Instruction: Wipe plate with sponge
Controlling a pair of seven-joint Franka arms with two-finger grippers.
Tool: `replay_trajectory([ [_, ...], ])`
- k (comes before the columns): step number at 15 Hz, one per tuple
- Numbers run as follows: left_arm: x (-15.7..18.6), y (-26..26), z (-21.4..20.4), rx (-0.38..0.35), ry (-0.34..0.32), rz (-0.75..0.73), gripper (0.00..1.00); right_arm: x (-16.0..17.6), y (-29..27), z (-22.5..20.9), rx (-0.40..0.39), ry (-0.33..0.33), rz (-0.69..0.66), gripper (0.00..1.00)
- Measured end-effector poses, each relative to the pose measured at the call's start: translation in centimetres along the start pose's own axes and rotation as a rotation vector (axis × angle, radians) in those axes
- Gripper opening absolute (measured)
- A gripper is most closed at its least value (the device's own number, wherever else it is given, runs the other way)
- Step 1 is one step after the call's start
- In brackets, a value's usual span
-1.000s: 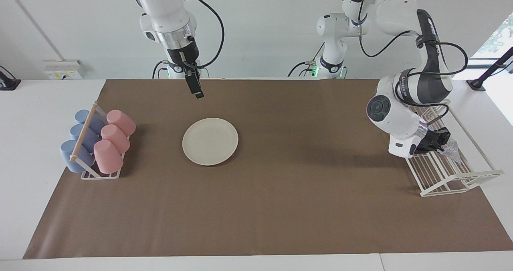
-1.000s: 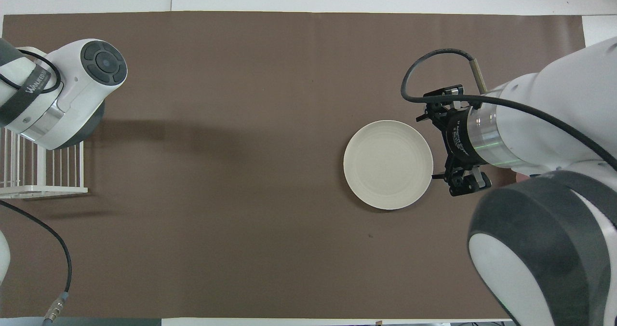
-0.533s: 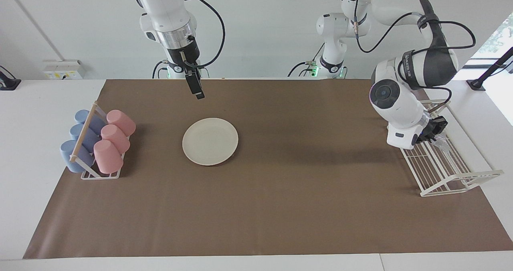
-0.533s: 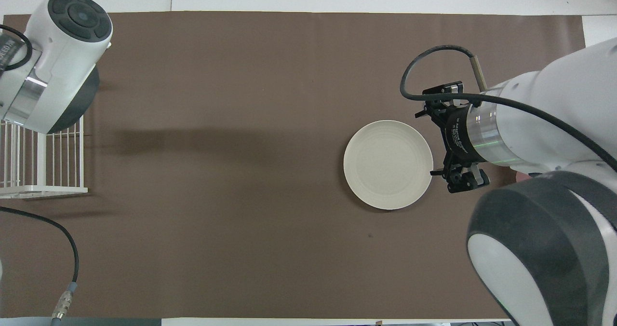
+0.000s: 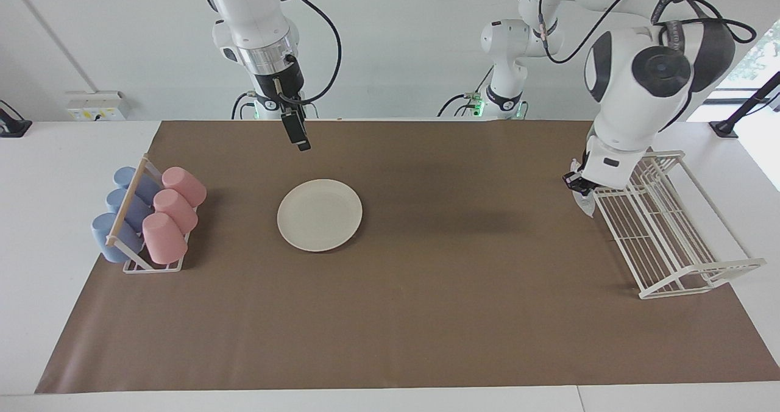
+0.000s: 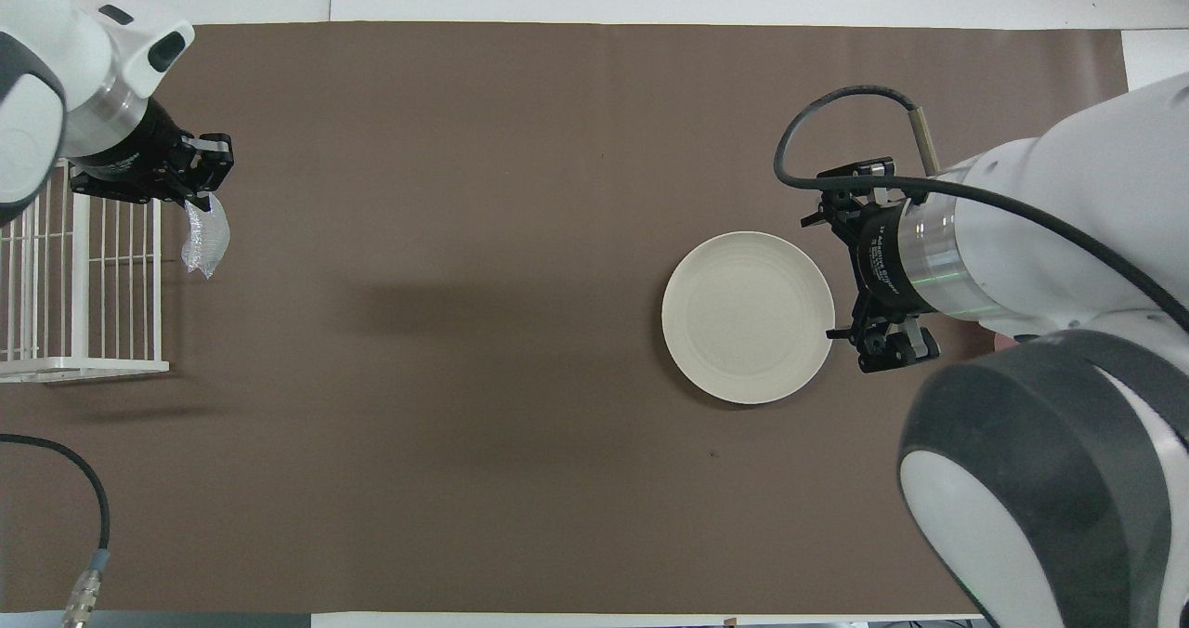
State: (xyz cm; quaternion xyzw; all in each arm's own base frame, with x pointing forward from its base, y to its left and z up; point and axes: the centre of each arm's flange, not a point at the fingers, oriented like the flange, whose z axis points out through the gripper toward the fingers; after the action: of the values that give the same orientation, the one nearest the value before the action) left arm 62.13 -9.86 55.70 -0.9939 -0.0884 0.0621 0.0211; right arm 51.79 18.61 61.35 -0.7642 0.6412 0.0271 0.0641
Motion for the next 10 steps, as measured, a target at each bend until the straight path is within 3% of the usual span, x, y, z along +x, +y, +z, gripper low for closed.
replay_trajectory([
  [4, -0.3, -3.1, -2.6, -0.413, -0.085, -0.004, 0.06, -1.0, 0.2, 0.1, 0.0, -0.003, 0.006, 1.0],
  [10, -3.1, -0.1, 0.2, -0.894, -0.222, -0.051, 0.06, -2.3, 0.3, 0.5, 0.007, -0.006, -0.001, 1.0],
])
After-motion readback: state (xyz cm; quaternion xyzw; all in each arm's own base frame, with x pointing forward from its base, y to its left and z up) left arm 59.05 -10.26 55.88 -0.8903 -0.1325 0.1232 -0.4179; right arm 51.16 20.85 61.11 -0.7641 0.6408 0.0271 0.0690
